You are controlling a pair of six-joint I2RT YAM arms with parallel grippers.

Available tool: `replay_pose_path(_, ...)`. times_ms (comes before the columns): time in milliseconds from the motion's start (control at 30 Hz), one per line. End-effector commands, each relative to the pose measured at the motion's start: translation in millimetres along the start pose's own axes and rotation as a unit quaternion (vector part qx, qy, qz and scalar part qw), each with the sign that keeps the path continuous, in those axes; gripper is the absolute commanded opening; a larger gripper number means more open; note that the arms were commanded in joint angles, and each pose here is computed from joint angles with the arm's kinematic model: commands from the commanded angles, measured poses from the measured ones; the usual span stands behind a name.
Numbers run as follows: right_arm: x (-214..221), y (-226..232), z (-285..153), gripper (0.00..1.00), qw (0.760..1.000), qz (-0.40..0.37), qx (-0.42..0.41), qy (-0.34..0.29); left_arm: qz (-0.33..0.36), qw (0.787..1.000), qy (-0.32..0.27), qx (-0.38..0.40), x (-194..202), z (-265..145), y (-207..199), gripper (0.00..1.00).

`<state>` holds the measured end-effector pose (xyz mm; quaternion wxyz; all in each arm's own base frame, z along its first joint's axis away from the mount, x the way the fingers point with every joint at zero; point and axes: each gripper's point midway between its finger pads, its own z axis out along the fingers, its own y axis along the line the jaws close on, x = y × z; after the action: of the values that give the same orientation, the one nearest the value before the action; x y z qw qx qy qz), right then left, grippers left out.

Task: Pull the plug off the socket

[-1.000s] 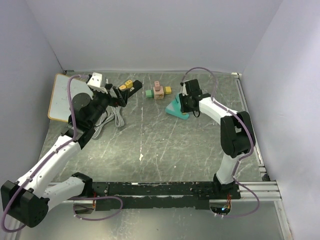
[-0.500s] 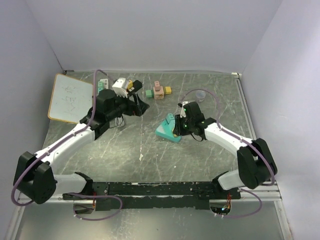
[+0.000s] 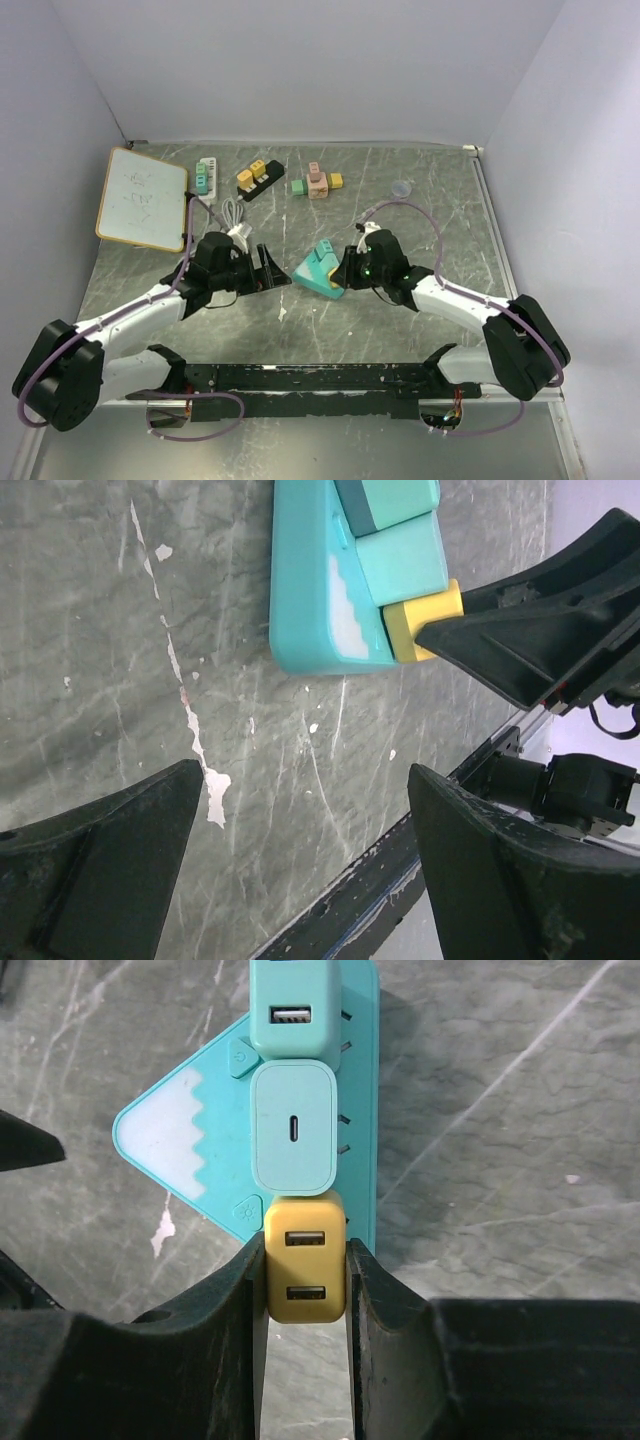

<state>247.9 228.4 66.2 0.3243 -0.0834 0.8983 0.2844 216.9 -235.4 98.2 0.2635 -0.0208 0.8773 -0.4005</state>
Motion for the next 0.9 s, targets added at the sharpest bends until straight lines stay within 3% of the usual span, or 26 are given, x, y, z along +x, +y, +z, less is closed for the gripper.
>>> replay_pose_path(0,-20,26,1,0.19,0.998,0.020,-0.045,-0.049,-0.019,0.999,0.022,0.020,1,6,-15,0.95)
replay_pose_path(300,-23,34,3,0.19,0.997,0.012,-0.050,-0.052,-0.011,0.999,0.037,0.017,0,27,-19,0.92)
replay_pose_path(467,-22,35,4,0.19,0.998,0.007,-0.050,-0.047,-0.004,0.999,0.030,-0.025,-13,42,-8,0.81)
replay_pose_path(667,-21,34,4,0.19,0.998,0.004,-0.047,-0.043,-0.007,0.999,0.046,-0.005,-14,58,-15,0.71)
replay_pose_path(867,-18,34,5,0.19,0.998,0.006,-0.048,-0.041,-0.008,0.998,0.063,-0.008,-5,66,-14,0.71)
